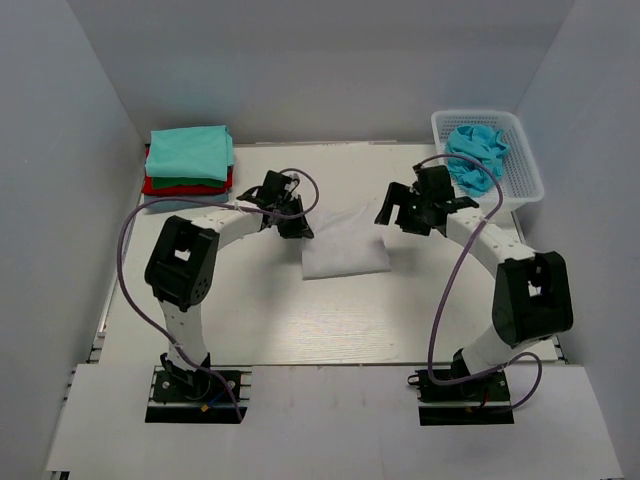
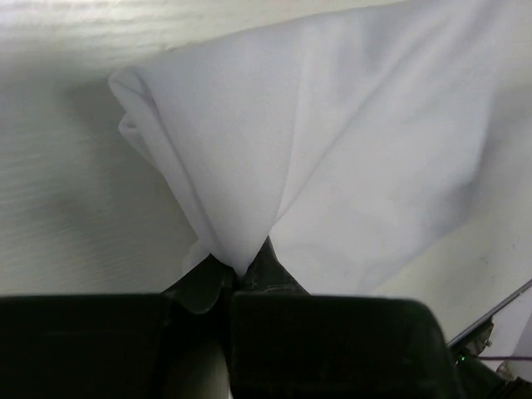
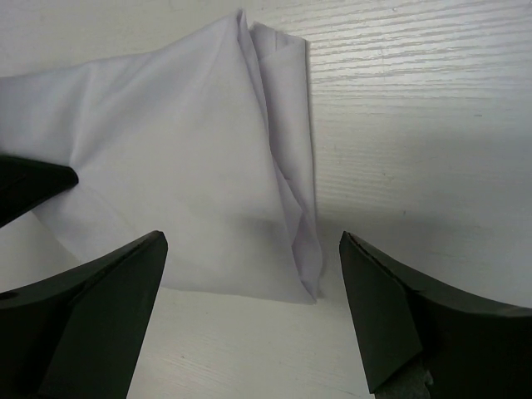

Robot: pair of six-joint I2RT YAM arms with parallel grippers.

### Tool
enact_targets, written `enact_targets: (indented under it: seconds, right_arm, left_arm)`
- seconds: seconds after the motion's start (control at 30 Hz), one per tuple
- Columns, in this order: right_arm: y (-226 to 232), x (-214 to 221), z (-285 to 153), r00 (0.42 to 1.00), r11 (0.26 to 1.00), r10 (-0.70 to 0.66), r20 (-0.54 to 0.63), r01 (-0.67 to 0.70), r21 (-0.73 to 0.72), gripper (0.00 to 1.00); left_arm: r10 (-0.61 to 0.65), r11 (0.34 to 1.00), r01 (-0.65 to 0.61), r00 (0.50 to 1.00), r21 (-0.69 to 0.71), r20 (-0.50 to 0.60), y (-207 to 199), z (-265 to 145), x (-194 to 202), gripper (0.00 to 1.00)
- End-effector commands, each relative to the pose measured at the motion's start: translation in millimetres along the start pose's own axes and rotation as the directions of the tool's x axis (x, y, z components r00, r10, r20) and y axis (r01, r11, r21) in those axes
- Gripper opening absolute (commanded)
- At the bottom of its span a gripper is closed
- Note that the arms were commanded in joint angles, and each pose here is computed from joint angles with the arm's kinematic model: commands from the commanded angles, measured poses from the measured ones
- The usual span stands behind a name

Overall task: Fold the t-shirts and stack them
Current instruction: Put the neatly folded tshirt into the corner of the board with the left arm

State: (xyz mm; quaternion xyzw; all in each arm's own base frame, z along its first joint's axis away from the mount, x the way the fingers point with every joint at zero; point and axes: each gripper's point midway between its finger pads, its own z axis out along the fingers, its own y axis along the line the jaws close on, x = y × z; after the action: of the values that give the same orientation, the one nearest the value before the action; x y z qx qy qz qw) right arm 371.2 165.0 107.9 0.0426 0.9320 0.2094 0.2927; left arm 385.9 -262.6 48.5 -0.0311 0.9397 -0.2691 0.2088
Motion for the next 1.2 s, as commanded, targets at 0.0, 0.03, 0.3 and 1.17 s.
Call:
enact_targets:
  seconds: [0.0, 0.03, 0.3, 1.17]
  right_arm:
    - [0.8, -14.0, -15.6, 0.996, 1.000, -0.026, 0.087, 0.026, -0.001, 0.90]
    - [1.2, -17.3, -20.7, 0.994, 1.000, -0.024, 0.104, 0.025, -0.002, 0.90]
    - [4.2, -24.0, -33.3, 0.990, 1.000, -0.019, 0.137, 0.022, -0.014, 0.90]
    - [52.7, -57.4, -59.9, 0.978, 0.980, 0.007, 0.207, 0.034, -0.196, 0.90]
  left_arm:
    - [0.156, 0.974, -0.181, 0.972, 0.138, 0.174, -54.4, -55.1, -54.2, 0.00]
    - [0.168, 0.971, -0.195, 0.969, 0.140, 0.183, -58.9, -63.1, -57.5, 0.00]
    - [0.296, 0.928, -0.330, 0.935, 0.175, 0.197, -83.9, -105.5, -88.2, 0.00]
    - [0.716, 0.698, -0.680, 0.660, -0.224, 0.229, 31.7, -212.9, -239.8, 0.00]
